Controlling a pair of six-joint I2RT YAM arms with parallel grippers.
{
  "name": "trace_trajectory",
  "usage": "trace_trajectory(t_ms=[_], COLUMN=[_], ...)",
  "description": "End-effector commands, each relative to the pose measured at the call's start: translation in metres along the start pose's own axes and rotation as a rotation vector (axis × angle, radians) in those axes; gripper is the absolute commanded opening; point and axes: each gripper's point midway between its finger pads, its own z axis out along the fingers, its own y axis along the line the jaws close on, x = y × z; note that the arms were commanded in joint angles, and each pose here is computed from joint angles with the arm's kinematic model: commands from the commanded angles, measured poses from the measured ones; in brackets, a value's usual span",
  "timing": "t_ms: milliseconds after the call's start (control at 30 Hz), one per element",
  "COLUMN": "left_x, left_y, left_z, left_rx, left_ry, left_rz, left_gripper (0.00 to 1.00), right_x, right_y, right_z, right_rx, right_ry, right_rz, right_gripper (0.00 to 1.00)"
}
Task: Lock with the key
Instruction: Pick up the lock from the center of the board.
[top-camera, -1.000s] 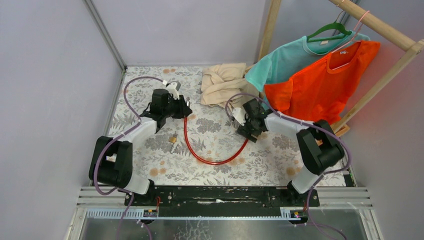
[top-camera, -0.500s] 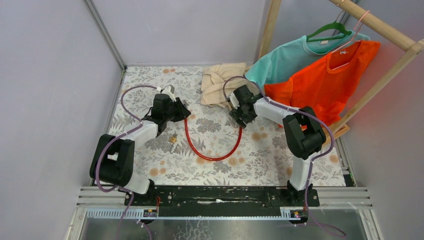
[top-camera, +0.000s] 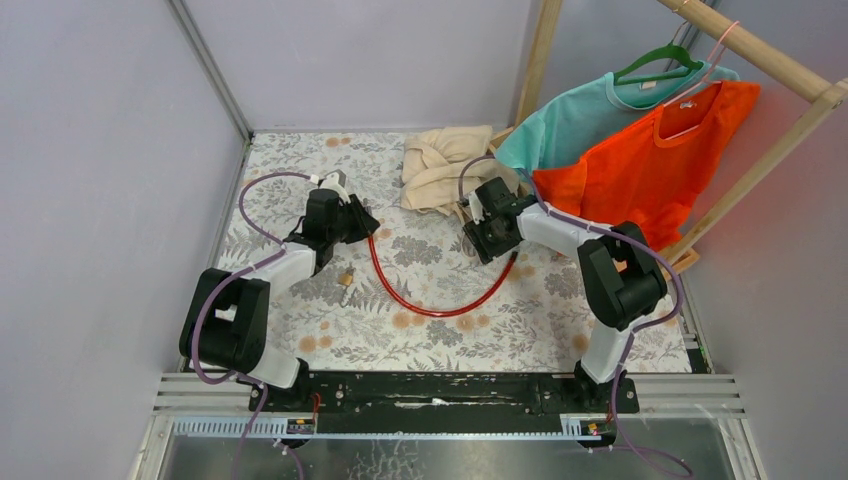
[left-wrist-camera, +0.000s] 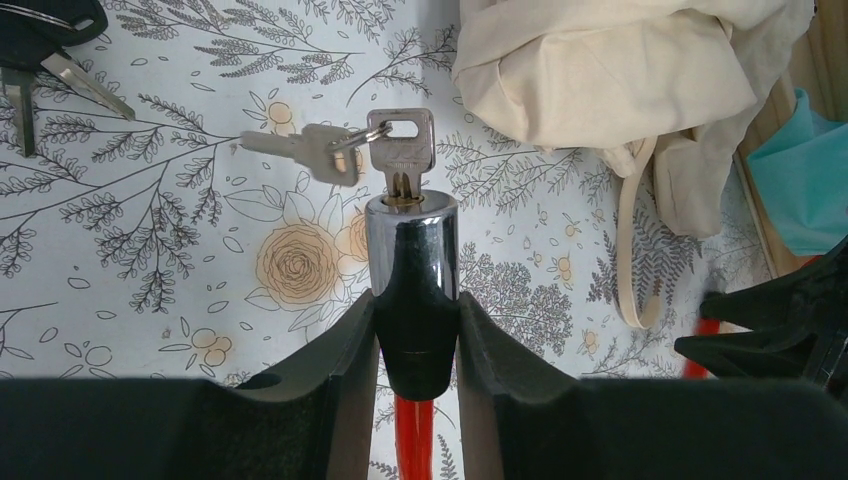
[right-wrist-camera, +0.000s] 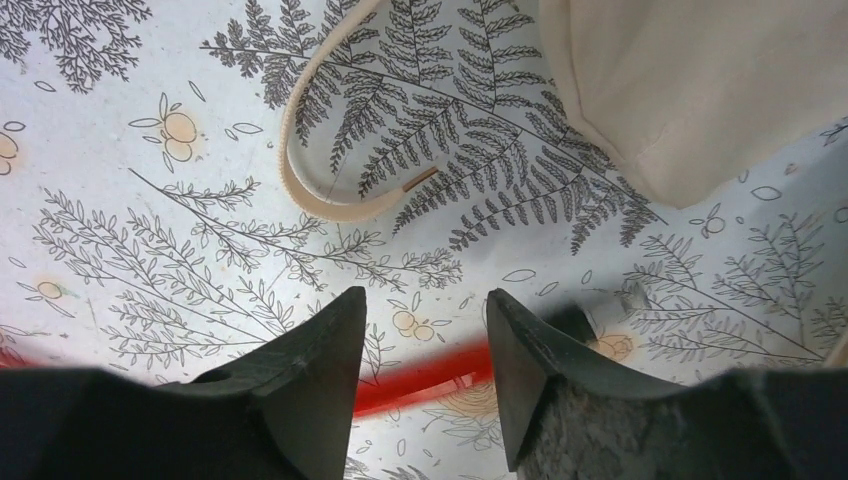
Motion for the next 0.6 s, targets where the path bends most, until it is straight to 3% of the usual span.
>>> trace_trajectory(t_ms=[0,200,567], left_x=[-0.023,-0.026,-0.033], left_y=[-0.013,-0.013,-0.014], left_z=[-0.001,-0.002,-0.002], left_rx=[0.034,0.032,0.029], left_ry=[-0.097,-0.108,-0.133], left_rz=[0.022,0.031,0.068], left_gripper=[0.00,0.00,0.00], right_x=[-0.010,-0.010,0.056], right_y=[0.003,-0.005,-0.018], right_z=[-0.006,-0.017,-0.049], right_rx=[-0.023,0.008,0.010], right_ry=[-0.060,-0.093,-0.065], right_rz=[0.083,0.086,0.116], right_gripper=[0.53,0.54,0.77])
